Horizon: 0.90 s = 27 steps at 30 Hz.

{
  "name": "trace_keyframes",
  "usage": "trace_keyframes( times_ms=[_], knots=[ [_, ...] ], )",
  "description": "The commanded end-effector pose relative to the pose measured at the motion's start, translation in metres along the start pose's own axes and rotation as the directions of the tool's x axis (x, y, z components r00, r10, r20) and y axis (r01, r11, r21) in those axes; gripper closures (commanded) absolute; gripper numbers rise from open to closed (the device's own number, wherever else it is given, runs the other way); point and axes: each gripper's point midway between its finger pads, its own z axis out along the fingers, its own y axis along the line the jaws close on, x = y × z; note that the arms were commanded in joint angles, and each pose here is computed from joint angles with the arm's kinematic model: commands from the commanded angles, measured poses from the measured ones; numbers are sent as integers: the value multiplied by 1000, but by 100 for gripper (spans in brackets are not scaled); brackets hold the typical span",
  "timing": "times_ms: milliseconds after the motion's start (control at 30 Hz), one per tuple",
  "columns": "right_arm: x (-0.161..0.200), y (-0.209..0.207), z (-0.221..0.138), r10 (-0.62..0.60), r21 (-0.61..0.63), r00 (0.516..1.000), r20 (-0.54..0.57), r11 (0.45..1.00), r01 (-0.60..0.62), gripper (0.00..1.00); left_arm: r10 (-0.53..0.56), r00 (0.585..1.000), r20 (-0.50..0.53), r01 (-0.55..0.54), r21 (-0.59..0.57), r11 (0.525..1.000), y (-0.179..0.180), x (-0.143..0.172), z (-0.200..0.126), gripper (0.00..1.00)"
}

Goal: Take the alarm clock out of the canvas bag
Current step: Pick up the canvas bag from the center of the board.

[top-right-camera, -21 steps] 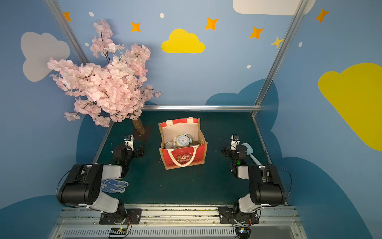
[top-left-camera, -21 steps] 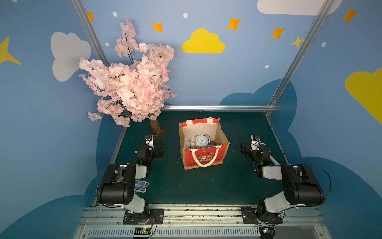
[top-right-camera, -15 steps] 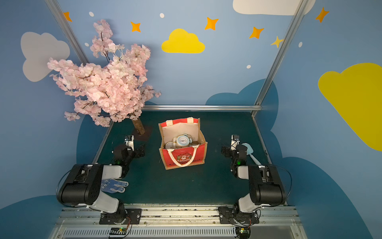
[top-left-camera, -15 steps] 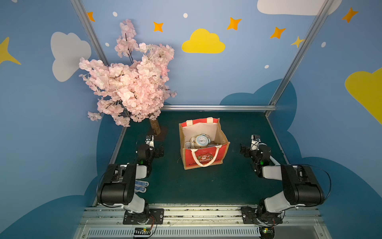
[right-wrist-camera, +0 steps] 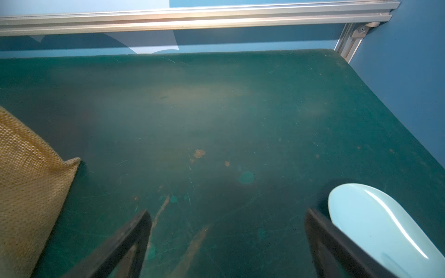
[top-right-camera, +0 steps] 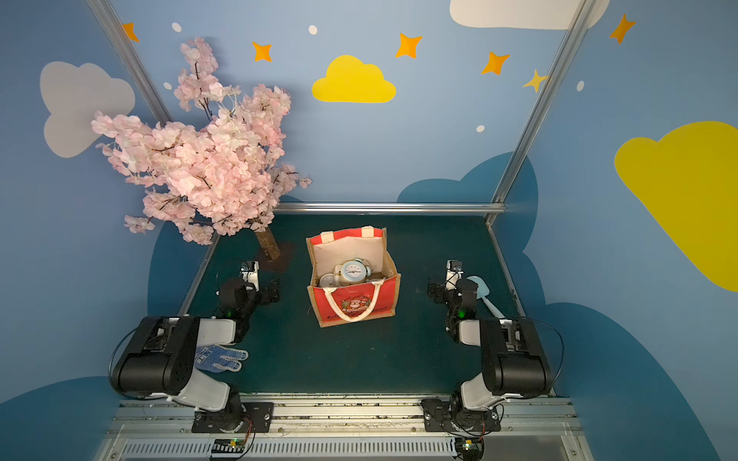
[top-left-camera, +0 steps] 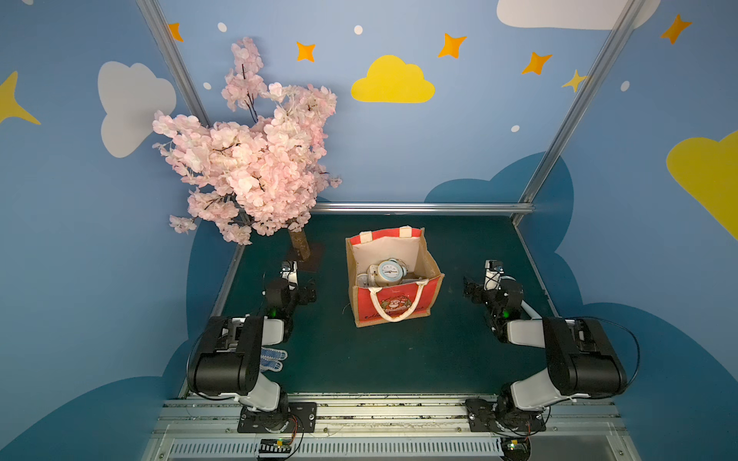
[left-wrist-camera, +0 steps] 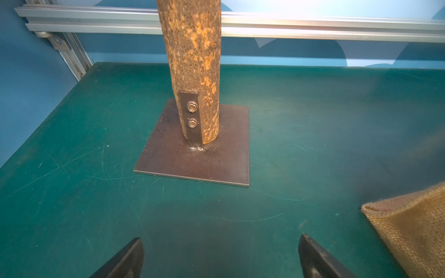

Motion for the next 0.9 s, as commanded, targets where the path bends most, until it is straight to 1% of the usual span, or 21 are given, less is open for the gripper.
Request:
trace_keyframes(
  times_ms=[0,67,133,167,233,267,300,367,400,467,567,700,833,867],
  knots=[
    [-2,-1,1,4,-3,1000,3,1000,-4,1,-3,1000,16,3,4,1000,1,-8,0,1],
    [-2,0,1,3,-6,1000,4,1000,-3,3,-11,1000,22,11,2,1000,3,-10,0,1],
    [-11,-4,0,8,16,1000,26,1000,-8,6,-23,1000,16,24,-21,999,7,-17,-1,1],
    [-17,-6,-2,15,27,1000,6,1000,-15,6,-30,1000,-3,30,-40,999,10,-22,-3,1],
    [-21,-9,-11,66,52,994,-85,997,-62,7,-62,996,-63,55,-97,994,18,-32,-13,1],
    [-23,-7,-16,83,49,990,-111,996,-78,7,-110,992,-58,99,-157,983,27,-38,-20,1],
    [-24,-4,-21,83,36,990,-118,996,-79,7,-151,988,-38,142,-181,973,30,-43,-28,1],
    [-28,0,-33,91,33,990,-107,996,-88,6,-203,979,16,203,-158,966,25,-51,-43,1],
    [-32,0,-39,97,37,990,-102,995,-94,6,-211,977,32,214,-147,966,20,-55,-49,1],
    [-42,1,-53,105,42,988,-113,994,-101,6,-229,973,31,231,-137,963,12,-61,-62,1],
    [-56,5,-71,126,30,985,-117,992,-124,6,-237,971,44,240,-93,966,-4,-71,-82,1],
    [-73,22,-88,178,-52,975,-131,981,-186,7,-230,970,81,236,-80,968,-17,-86,-108,1],
    [-93,39,-104,223,-118,962,-156,963,-242,12,-185,979,86,184,19,983,-44,-104,-128,1],
    [-97,44,-108,232,-140,959,-165,957,-256,12,-173,981,84,169,45,985,-51,-109,-133,1]
  ],
)
